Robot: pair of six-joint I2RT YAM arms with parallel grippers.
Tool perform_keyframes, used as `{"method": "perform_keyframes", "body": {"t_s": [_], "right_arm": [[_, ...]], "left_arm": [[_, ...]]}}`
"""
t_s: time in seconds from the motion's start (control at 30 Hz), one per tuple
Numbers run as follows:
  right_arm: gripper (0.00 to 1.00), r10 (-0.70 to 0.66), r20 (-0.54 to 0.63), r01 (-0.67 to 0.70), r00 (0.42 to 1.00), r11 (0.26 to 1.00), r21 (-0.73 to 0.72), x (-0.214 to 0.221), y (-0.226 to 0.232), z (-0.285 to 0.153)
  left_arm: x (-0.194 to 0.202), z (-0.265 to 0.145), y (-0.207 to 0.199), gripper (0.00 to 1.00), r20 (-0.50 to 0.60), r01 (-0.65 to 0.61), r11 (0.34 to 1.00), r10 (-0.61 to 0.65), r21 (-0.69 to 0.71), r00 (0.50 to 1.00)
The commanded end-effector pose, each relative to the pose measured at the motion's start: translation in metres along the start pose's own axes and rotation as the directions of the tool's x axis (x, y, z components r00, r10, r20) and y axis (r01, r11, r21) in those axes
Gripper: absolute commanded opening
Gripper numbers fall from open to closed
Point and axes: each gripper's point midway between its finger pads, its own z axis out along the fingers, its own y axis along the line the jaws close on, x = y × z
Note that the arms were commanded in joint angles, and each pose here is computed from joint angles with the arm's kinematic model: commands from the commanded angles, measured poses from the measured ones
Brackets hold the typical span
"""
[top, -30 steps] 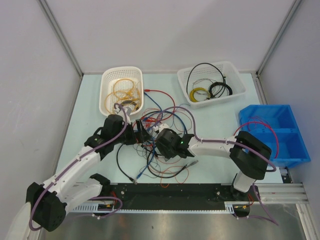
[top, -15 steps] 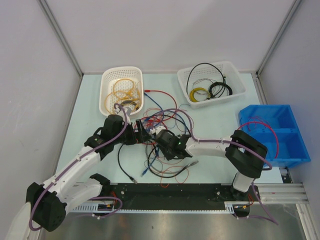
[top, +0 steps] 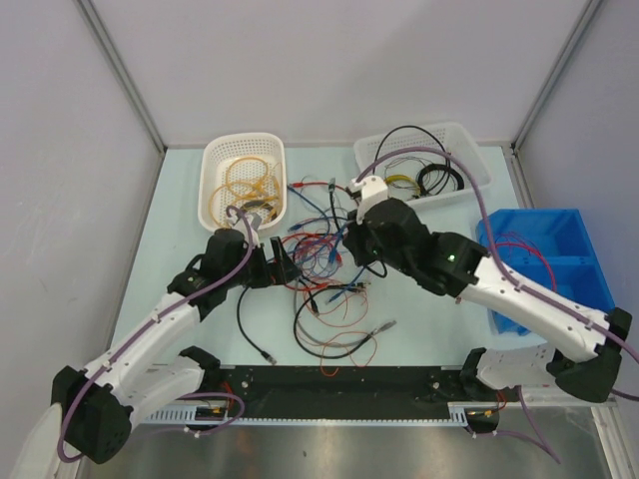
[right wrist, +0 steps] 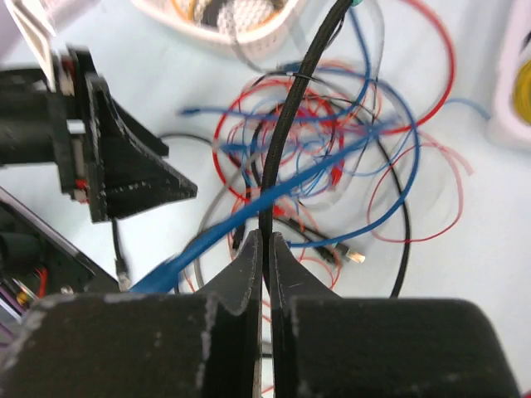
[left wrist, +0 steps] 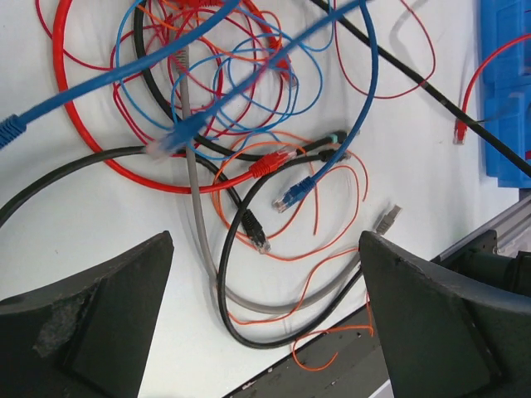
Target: Untangle the cables
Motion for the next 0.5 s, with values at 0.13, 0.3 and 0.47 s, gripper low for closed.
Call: {"method": "perform_keyframes", "body": {"t_s": [0.13, 0.3, 0.47], "right_arm": [[0.0, 0.063, -0.03, -0.063, 0.998, 0.998, -0.013, -0.003, -0.006, -0.014], [0.0, 0.079, -0.041, -0.081, 0.996, 0.995, -0.054, 0.002, 0.009, -0.014], [0.0, 0.104, -0.021, -0.105, 0.994, 0.991, -0.079, -0.004, 0.011, -0.023]], "left_arm": [[-0.021, -0.005, -0.027, 0.99, 0.083, 0.021, 0.991, -0.032, 0.129, 0.996], [-0.022, -0.004, -0.039, 1.0, 0.083, 0.044, 0.979, -0.061, 0.199, 0.995], [-0.026, -0.004, -0.051, 1.0, 0.102, 0.054, 0.961, -0.084, 0.271, 0.991]]}}
